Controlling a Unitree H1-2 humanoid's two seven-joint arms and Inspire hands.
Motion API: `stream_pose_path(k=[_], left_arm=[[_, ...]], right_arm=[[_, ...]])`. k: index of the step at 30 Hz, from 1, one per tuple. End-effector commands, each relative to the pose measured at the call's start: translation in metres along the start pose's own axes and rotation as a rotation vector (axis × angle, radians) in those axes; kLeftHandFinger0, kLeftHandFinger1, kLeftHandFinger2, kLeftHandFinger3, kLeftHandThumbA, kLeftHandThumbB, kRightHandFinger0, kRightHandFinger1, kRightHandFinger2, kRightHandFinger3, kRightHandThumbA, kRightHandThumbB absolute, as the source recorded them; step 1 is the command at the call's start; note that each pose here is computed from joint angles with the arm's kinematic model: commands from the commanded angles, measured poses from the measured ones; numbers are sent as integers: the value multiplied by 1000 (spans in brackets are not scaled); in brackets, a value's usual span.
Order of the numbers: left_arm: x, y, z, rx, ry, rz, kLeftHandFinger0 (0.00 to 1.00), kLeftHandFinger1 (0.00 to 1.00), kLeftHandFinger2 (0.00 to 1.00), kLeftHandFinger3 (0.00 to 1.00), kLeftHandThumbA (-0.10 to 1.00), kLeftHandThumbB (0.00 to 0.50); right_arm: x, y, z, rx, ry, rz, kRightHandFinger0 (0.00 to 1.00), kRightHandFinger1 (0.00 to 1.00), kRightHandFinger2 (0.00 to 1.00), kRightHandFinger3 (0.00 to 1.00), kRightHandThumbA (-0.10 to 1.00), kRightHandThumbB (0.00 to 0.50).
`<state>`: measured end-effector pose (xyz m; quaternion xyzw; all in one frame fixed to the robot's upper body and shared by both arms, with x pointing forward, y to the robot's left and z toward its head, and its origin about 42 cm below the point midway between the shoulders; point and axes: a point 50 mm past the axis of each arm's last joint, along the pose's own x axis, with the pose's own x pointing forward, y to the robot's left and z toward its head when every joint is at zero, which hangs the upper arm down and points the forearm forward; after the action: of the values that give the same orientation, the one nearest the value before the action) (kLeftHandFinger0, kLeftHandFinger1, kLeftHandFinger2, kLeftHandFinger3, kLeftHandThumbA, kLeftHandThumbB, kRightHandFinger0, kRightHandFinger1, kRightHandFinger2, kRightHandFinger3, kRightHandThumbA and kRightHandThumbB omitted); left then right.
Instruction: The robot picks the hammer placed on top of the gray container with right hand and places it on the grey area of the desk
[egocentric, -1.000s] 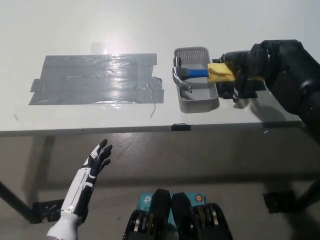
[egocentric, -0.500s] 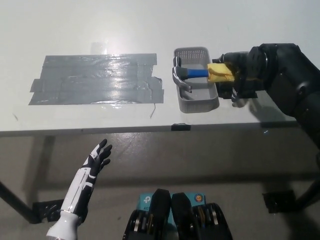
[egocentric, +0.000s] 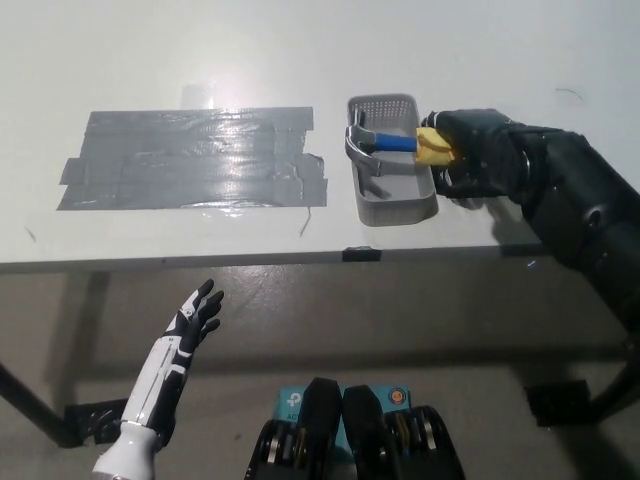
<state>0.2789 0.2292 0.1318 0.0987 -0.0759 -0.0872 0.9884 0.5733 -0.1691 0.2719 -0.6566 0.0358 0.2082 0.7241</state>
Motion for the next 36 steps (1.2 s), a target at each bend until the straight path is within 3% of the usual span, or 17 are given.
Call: stream_pose_path(k=[1,8,11,17,20,21,22,23,24,26,28,30,36], left_arm=[[10,11,17,51,-61,-30,1000,1000,1000,1000,1000,55],[11,13,18,49,-57,-32,1000,1000,1000,1000,1000,62],[11,13,18,55,-58,-34,1000,1000,1000,1000,1000,51],[12,13,17,46,-56,-36,1000,1000,1000,1000,1000,53],[12,14,17,48,-60,-36,1000,1000,1000,1000,1000,35],[12,14,17,47,-60,-36,1000,1000,1000,1000,1000,39],[12,14,17,43,-57,-35,1000,1000,1000,1000,1000,45],[12,14,17,41,-55,-35,1000,1000,1000,1000,1000,46],[13,14,18,39,-54,-35,1000,1000,1000,1000,1000,46],[13,14,19,38,-58,-35,1000,1000,1000,1000,1000,35],[14,15,18,43,-59,-34,1000,1000,1000,1000,1000,36],[14,15,18,42,-57,-35,1000,1000,1000,1000,1000,38],[10,15,14,49,-58,-40,1000,1000,1000,1000,1000,38]], right_arm=[[-12,-64,16,-19,-192,-513,54,475,855,814,-100,136],[-13,-63,1,3,-181,-525,60,490,875,801,-100,121],[-14,-67,-3,20,-185,-539,44,517,902,928,-100,121],[-18,-83,-7,78,-194,-604,23,513,889,855,-100,119],[-21,-95,-7,118,-200,-642,30,457,784,700,-100,142],[-22,-101,-6,119,-195,-657,9,405,707,545,-100,144],[-23,-107,-6,118,-193,-675,0,358,662,467,-100,147],[-24,-109,-5,118,-192,-682,0,348,656,456,-100,147],[-25,-114,-4,122,-203,-694,0,363,681,476,-100,148],[-28,-125,-1,133,-210,-703,0,380,698,677,-100,135],[-31,-132,1,150,-227,-728,0,379,738,839,-100,159],[-33,-138,5,163,-248,-755,0,409,797,921,-100,173],[-30,-143,24,181,-269,-750,38,488,858,927,-100,169]])
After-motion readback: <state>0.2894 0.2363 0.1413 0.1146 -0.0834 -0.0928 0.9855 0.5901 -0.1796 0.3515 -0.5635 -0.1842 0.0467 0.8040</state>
